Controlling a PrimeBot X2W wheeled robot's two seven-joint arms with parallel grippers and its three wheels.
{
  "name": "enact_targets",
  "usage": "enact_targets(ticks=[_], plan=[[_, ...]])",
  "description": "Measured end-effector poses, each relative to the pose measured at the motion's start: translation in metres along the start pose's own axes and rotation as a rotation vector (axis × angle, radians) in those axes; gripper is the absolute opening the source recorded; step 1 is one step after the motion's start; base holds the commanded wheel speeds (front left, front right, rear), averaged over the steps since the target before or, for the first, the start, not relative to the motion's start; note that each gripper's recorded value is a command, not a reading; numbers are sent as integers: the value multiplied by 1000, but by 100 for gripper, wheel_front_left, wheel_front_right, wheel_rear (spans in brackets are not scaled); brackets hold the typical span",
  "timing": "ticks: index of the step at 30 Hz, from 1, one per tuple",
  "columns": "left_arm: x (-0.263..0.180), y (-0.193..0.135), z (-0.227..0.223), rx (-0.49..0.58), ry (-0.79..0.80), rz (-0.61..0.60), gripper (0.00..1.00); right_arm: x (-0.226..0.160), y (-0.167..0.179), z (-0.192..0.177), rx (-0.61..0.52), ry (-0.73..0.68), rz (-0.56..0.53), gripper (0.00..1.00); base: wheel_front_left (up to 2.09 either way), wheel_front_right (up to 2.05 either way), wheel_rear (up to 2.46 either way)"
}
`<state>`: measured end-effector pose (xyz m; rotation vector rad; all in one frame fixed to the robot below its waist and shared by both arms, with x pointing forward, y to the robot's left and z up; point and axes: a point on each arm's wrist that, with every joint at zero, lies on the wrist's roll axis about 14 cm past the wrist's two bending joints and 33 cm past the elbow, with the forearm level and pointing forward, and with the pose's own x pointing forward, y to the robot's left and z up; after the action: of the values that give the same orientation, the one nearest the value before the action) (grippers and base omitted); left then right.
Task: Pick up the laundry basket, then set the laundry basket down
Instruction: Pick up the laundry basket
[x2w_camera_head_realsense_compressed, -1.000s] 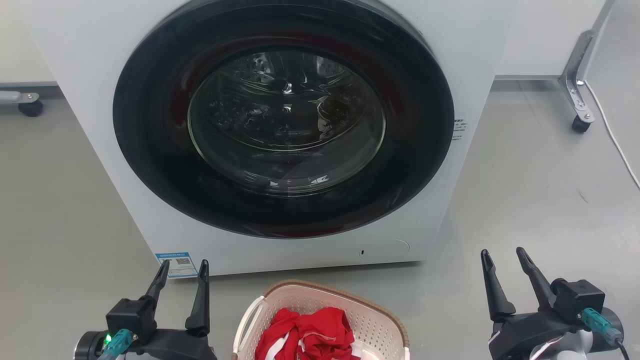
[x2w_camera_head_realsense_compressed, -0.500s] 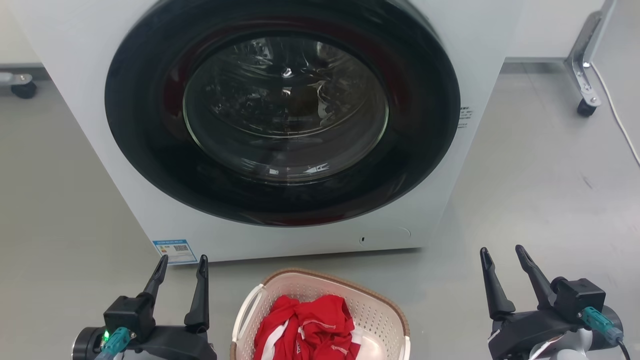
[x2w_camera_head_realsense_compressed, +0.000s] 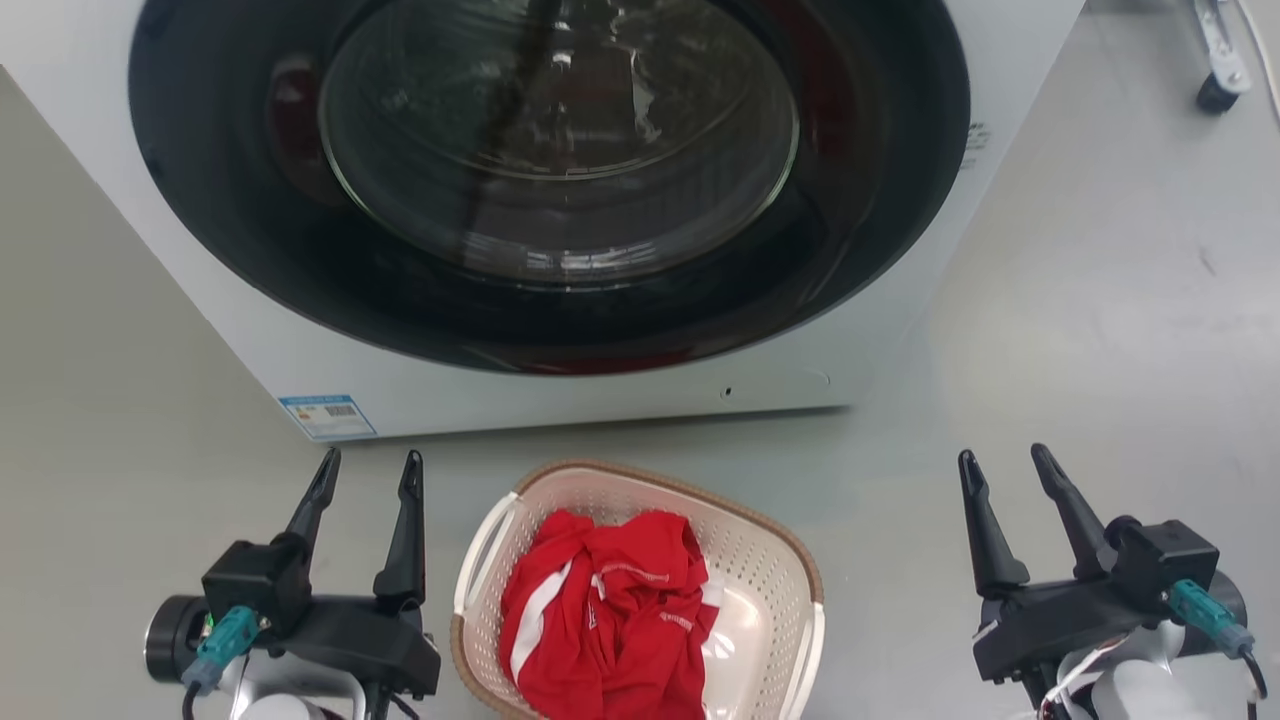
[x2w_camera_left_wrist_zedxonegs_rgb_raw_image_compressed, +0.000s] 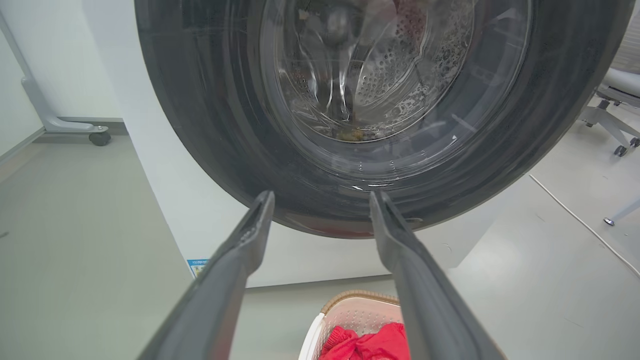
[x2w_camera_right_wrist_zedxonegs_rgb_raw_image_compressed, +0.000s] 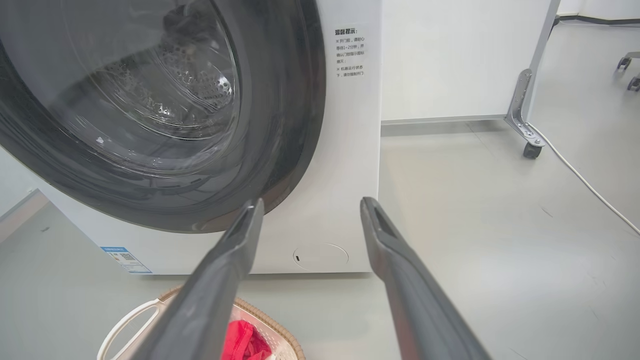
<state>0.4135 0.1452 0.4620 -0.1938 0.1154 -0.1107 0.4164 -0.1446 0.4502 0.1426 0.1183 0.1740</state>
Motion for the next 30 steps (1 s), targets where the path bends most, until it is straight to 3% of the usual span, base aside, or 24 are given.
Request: enact_targets(ticks=[18,30], plan=[[58,-2,-59,-31,148,-39,100,55,-15,-42,25,71,-14,100,0,0,0],[88,0,-139,-19,359,-92,100,85,-24,-89,53,137,-26,100,0,0,0]])
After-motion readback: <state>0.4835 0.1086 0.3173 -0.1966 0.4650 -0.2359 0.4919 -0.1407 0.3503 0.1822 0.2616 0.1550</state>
